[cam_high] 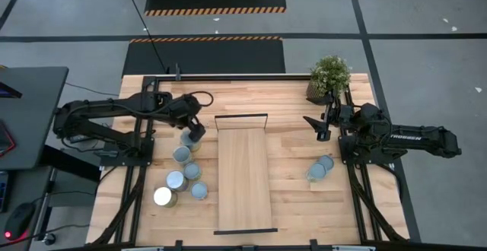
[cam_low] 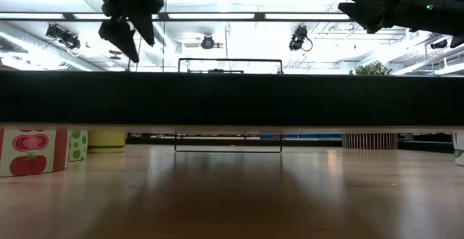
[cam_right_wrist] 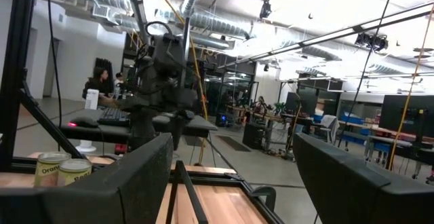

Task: Pick and place cans onto a shelf
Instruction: Put the large canned carrots on the shelf

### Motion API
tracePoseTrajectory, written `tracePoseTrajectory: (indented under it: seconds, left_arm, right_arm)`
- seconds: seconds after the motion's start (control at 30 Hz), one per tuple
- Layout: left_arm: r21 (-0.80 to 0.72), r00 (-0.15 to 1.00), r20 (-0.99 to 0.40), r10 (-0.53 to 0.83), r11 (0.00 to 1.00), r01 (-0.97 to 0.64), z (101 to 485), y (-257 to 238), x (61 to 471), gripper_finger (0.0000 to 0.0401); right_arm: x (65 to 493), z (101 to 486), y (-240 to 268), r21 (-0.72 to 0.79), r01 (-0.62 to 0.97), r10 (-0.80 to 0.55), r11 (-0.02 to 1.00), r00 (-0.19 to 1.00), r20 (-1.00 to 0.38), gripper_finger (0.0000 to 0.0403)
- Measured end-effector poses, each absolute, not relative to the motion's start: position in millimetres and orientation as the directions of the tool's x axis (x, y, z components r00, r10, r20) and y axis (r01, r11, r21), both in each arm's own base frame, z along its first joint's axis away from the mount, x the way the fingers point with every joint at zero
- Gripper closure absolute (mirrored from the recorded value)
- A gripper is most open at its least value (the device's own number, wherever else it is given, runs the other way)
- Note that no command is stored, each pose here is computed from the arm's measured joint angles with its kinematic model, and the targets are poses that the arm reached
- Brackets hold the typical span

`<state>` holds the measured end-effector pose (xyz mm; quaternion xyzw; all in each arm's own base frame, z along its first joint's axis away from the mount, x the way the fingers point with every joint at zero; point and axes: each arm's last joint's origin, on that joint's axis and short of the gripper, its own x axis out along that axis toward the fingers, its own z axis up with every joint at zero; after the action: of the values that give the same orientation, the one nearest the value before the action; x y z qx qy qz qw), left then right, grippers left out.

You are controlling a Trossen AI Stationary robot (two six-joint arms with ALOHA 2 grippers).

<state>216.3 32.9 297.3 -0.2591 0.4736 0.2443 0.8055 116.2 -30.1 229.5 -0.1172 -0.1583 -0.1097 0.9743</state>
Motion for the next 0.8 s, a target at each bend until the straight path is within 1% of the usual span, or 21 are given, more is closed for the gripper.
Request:
tracePoseTrajectory:
  seconds: [0.07,0.1,0.2,0.27,0.33,0.47,0.63,0.7,0.8]
  left_arm:
    - [-0.174,0.373,-0.922,0.105,0.748,-0.640,292,30,214,0.0016]
    - [-0.176,0.362,-0.928,0.088,0.753,-0.634,291,28,214,0.0016]
    - [-0.132,0.283,-0.958,0.058,0.783,-0.607,286,23,210,0.0016]
    - [-0.129,0.284,-0.957,0.054,0.798,-0.588,285,21,213,0.0016]
    - [-0.112,0.259,-0.965,0.051,0.811,-0.575,284,21,211,0.0016]
    - [-0.095,0.260,-0.963,0.066,0.821,-0.563,284,21,212,0.0016]
    - [-0.068,0.253,-0.961,0.115,0.784,-0.618,283,23,212,0.0016]
    - [-0.055,0.229,-0.967,0.116,0.779,-0.624,279,24,215,0.0016]
    - [-0.025,0.171,-0.979,0.110,0.769,-0.639,270,25,220,0.0016]
  right_arm:
    - [116,230,-30,-0.193,0.251,-0.177,0.948,0.926,0.334,0.0089]
    - [116,230,-30,-0.193,0.252,-0.177,0.948,0.926,0.334,0.0089]
    - [116,230,-30,-0.191,0.257,-0.183,0.947,0.924,0.335,0.0089]
    - [116,229,-30,-0.190,0.260,-0.186,0.947,0.924,0.334,0.0089]
    - [116,229,-30,-0.190,0.260,-0.187,0.947,0.924,0.335,0.0089]
    - [115,231,-30,-0.186,0.267,-0.189,0.946,0.916,0.354,0.0089]
    - [112,238,-31,-0.063,0.286,-0.233,0.956,0.874,0.426,0.0089]
    - [112,239,-31,-0.029,0.279,-0.240,0.960,0.870,0.431,0.0089]
    - [113,237,-31,-0.023,0.273,-0.239,0.962,0.876,0.419,0.0089]
